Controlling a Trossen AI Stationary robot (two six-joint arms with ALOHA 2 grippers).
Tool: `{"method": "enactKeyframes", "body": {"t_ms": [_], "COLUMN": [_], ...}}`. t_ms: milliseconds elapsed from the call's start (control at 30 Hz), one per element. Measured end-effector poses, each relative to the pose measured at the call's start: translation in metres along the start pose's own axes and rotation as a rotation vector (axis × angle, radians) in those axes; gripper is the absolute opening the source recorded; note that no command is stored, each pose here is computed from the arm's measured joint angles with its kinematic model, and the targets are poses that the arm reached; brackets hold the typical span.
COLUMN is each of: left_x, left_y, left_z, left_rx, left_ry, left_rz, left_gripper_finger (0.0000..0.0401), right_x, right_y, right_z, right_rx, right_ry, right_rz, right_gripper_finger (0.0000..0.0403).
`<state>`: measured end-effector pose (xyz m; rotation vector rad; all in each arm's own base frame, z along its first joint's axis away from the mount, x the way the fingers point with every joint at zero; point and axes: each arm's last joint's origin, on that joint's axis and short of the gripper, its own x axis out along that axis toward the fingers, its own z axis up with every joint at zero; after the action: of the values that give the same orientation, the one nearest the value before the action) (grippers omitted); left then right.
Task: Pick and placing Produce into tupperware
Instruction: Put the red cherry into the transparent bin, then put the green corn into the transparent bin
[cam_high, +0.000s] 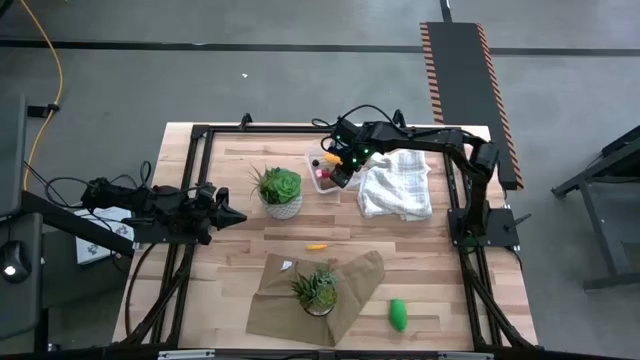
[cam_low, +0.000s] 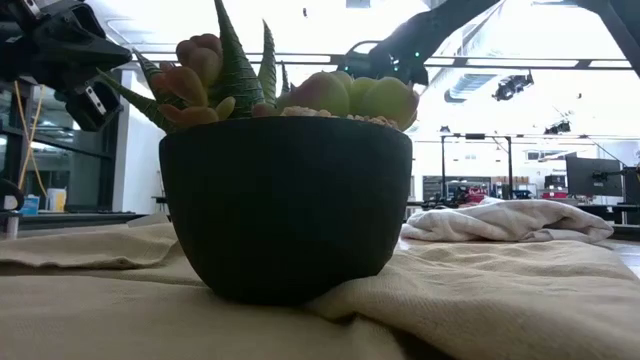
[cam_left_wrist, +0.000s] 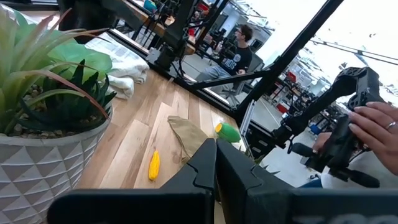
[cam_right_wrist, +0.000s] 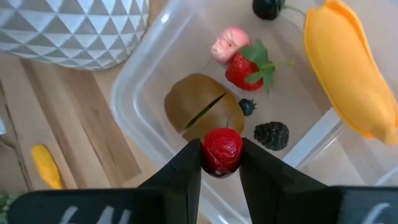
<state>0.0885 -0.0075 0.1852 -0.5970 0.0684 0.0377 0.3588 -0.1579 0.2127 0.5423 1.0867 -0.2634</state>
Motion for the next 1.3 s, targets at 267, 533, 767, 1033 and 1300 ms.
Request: {"method": "enactKeyframes", "body": {"t_ms": [267,533,767,1033,1300], "left_x": [0.0,0.0,0.0,0.0,0.0], "left_y": [0.0,0.0,0.0,0.0,0.0], "left_z": [0.0,0.0,0.0,0.0,0.0], "left_rx": [0.0,0.0,0.0,0.0,0.0], "left_ry": [0.0,0.0,0.0,0.0,0.0], "left_rz": [0.0,0.0,0.0,0.0,0.0], "left_gripper_finger": [0.0001,0.0001,0.0001,0.0001,0.0001], "right_x": [0.008,0.008,0.008,0.008,-0.026], "right_y": [-0.003,-0.004,-0.004,-0.004,0.005], "right_z": [0.0,0.002,0.003,0.003,0.017], "right_rx": [0.008,0.046,0.051,0.082,0.131], "right_ry": [0.008,-0.017,-0.025,-0.037,-0.239], "right_rz": [-0.039,-0.084,-0.079,-0.076,-0.033], "right_gripper_finger": [0.0083,0.0103,0.0133,0.0135,0.0135]}}
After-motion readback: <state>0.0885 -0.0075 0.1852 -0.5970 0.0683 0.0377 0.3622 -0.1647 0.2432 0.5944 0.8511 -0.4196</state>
